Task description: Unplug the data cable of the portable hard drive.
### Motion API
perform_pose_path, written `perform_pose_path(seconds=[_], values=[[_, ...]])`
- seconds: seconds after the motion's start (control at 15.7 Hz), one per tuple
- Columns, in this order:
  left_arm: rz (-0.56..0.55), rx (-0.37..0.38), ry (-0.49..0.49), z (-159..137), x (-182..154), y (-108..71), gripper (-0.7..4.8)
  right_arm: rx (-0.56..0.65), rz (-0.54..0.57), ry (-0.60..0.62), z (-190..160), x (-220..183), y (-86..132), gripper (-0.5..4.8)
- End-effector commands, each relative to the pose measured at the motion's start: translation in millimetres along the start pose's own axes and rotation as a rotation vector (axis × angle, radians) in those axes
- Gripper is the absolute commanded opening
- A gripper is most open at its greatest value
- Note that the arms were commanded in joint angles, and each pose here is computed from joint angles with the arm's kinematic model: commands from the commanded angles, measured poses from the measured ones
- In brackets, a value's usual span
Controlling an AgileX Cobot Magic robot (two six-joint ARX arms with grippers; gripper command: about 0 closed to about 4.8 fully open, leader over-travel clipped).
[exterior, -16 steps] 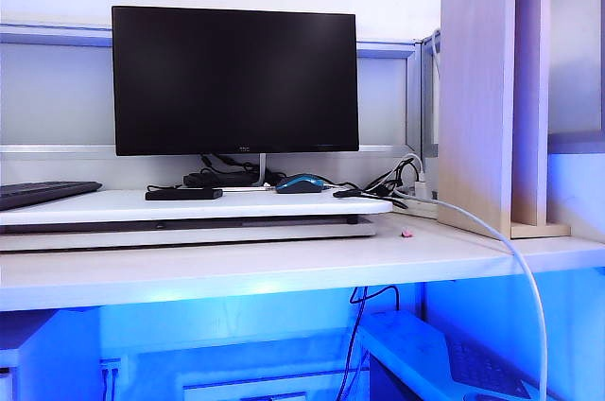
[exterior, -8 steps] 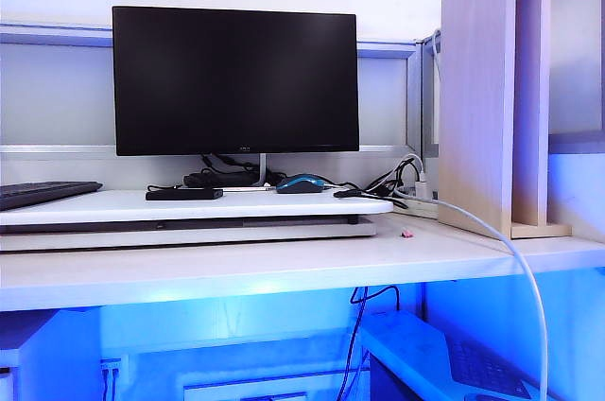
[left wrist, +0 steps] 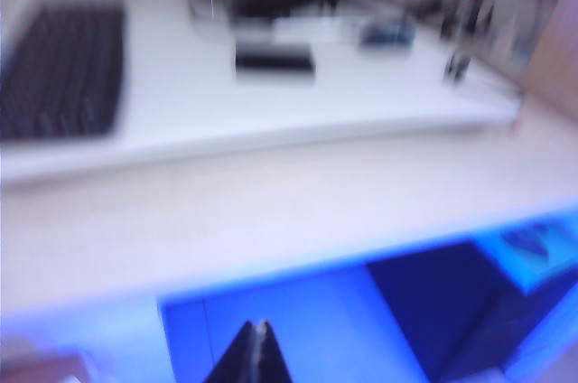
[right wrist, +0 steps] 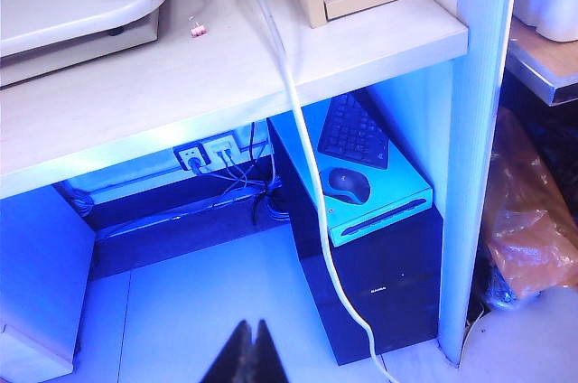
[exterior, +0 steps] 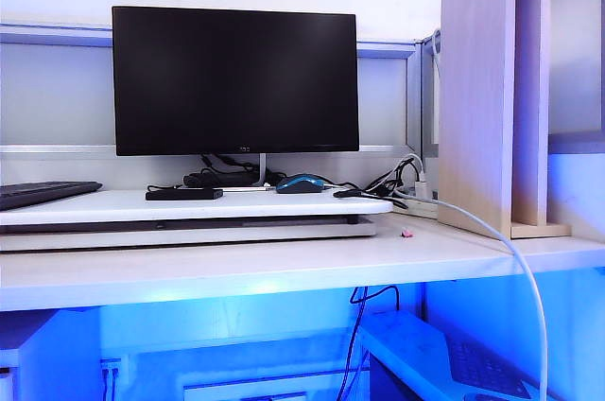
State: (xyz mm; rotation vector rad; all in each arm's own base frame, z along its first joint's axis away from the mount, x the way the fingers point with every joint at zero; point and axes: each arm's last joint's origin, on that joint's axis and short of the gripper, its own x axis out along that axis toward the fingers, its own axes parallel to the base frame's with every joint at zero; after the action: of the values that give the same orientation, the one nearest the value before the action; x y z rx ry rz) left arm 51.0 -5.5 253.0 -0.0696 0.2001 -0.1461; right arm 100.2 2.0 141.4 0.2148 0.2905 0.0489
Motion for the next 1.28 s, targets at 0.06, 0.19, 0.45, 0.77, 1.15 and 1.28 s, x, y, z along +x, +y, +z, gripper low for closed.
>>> perform_pose_path(seconds=[0.06,0.19,0.45,0.77,1.15,1.28], values=[[0.031,-0.255,-0.035,-21,25,5.1,-0.06,-0.008,0.001,-0.001,0,0,0,-0.06],[0.03,-0.246,-0.038,-36,38,7.4,-0.06,-0.026,0.0,-0.003,0,0,0,-0.06],[0.01,-0.008,-0.011,-64,52,9.9,-0.06,-0.025,0.01,-0.005,0,0,0,-0.06],[-0.015,0.038,0.092,-95,63,12.2,-0.06,-0.026,0.026,-0.006,0,0,1,-0.06],[0.038,0.013,0.093,-95,63,13.7,-0.05,-0.018,0.025,-0.007,1,0,1,-0.06],[0.038,0.013,0.093,-95,63,13.7,-0.05,-0.018,0.024,-0.007,1,0,1,-0.06]])
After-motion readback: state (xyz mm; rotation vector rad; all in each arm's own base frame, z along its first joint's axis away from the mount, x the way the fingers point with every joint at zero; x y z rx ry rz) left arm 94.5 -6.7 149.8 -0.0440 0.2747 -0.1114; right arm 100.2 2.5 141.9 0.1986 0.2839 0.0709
